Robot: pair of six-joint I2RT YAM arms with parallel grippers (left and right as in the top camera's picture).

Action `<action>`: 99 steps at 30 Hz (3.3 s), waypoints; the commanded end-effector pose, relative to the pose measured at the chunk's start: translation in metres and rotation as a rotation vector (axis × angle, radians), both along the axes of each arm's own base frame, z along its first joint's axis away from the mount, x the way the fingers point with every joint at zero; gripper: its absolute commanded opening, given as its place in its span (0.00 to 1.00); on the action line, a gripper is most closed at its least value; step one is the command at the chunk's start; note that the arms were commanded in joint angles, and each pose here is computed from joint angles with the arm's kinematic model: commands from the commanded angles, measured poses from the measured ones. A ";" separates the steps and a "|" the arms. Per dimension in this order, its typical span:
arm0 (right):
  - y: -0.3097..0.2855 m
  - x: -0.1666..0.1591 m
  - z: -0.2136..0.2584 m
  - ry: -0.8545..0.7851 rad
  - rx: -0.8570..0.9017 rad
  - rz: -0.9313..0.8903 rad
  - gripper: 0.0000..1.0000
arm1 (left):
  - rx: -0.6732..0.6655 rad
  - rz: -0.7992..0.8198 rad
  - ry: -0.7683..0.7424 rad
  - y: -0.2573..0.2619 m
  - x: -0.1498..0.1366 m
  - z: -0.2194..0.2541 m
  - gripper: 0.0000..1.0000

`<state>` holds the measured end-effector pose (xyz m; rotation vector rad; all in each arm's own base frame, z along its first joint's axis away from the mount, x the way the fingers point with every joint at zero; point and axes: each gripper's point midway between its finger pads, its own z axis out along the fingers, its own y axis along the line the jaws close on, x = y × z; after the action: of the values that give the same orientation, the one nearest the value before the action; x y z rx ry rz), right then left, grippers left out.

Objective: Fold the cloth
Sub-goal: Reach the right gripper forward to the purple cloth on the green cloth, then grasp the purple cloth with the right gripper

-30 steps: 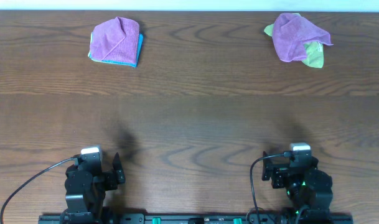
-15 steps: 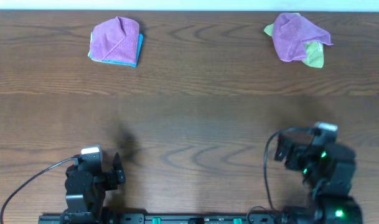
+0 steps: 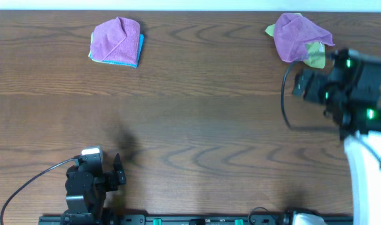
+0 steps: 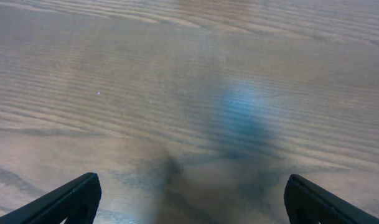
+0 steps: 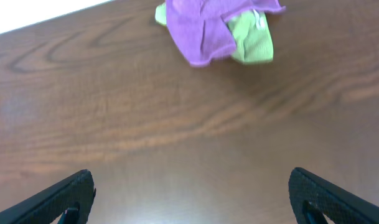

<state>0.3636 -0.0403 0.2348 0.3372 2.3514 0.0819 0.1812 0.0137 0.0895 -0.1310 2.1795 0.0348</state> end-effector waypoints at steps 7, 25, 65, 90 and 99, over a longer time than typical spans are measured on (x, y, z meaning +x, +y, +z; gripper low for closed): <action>-0.031 0.078 0.003 0.014 -0.037 -0.011 0.99 | 0.001 0.007 -0.005 0.001 0.000 0.001 0.95; -0.045 0.159 0.000 -0.176 -0.058 -0.002 0.99 | 0.001 0.006 -0.005 0.001 0.000 0.001 0.95; -0.027 0.275 -0.170 -0.238 0.114 -0.056 0.91 | 0.001 0.007 -0.005 0.001 0.000 0.001 0.95; -0.042 0.276 -0.203 -0.221 0.086 -0.103 0.48 | 0.001 0.006 -0.005 0.001 0.000 0.001 0.95; -0.030 0.283 -0.148 -0.316 0.108 -0.050 0.01 | 0.001 0.007 -0.005 0.001 0.000 0.001 0.95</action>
<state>0.6403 -0.0762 0.0395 0.4408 2.0975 0.1916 0.1811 0.0137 0.0895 -0.1327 2.1798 0.0340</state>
